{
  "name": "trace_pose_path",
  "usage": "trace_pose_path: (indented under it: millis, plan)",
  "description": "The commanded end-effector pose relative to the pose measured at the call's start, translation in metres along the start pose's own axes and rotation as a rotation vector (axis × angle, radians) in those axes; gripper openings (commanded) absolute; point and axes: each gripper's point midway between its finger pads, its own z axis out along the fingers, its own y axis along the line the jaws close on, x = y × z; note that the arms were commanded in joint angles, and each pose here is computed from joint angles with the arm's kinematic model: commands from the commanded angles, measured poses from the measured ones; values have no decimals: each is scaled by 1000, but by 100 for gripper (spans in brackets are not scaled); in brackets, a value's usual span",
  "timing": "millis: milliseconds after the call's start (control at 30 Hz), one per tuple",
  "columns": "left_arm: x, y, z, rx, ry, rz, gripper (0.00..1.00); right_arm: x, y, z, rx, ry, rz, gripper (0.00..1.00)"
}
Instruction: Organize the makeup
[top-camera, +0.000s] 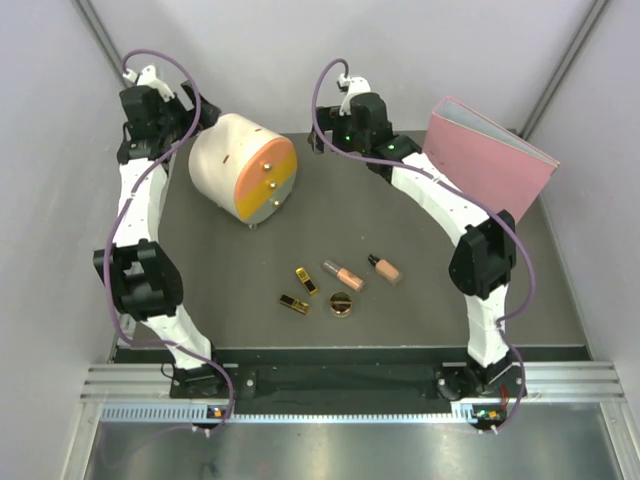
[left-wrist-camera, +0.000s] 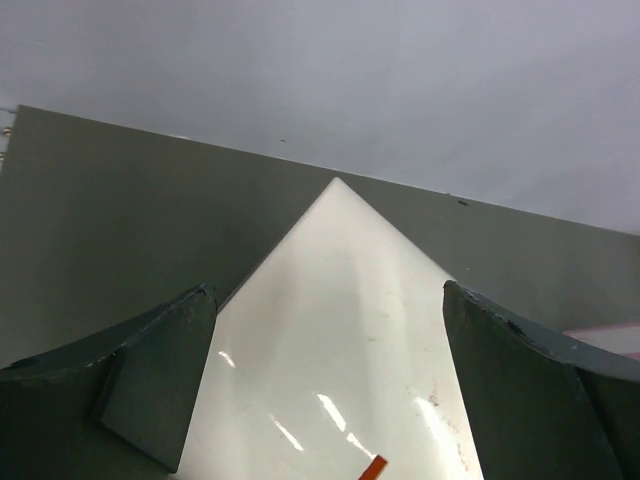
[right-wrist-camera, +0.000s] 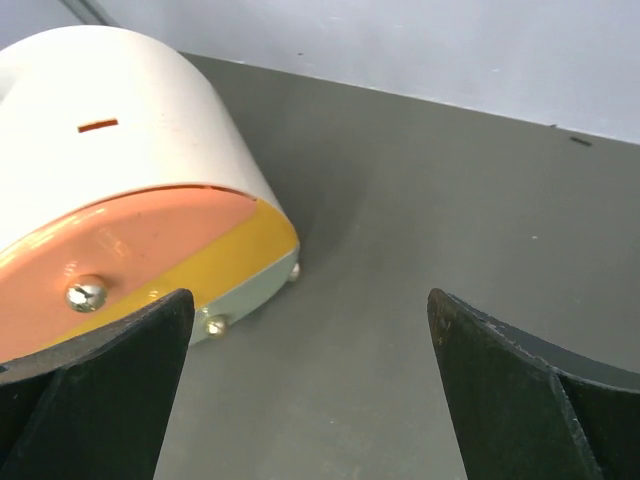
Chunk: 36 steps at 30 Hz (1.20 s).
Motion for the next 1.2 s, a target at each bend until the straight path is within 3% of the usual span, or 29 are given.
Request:
trace_pose_path:
  millis: [0,167,333,467,500,667,933,1167]
  plan:
    - [-11,-12,15,90,-52,-58,99,-24,18,-1,-66,-13,43,100]
    - [-20,-22,26,169,-91,-47,99,-38,26,-1,-99,-60,41,100]
    - [-22,-22,41,185,-78,-89,98,-29,42,8,-185,-28,129,100]
    - [-10,-20,56,224,-50,-148,88,-23,65,10,-355,13,249,93]
    - [-7,-20,58,231,-39,-156,81,-20,65,15,-374,18,275,92]
    - [-1,-15,63,218,-21,-176,70,-12,71,22,-467,74,426,82]
    - [3,-13,62,204,-4,-169,72,-4,87,22,-578,117,507,62]
    - [-2,-13,62,195,-5,-153,77,9,105,23,-740,221,551,60]
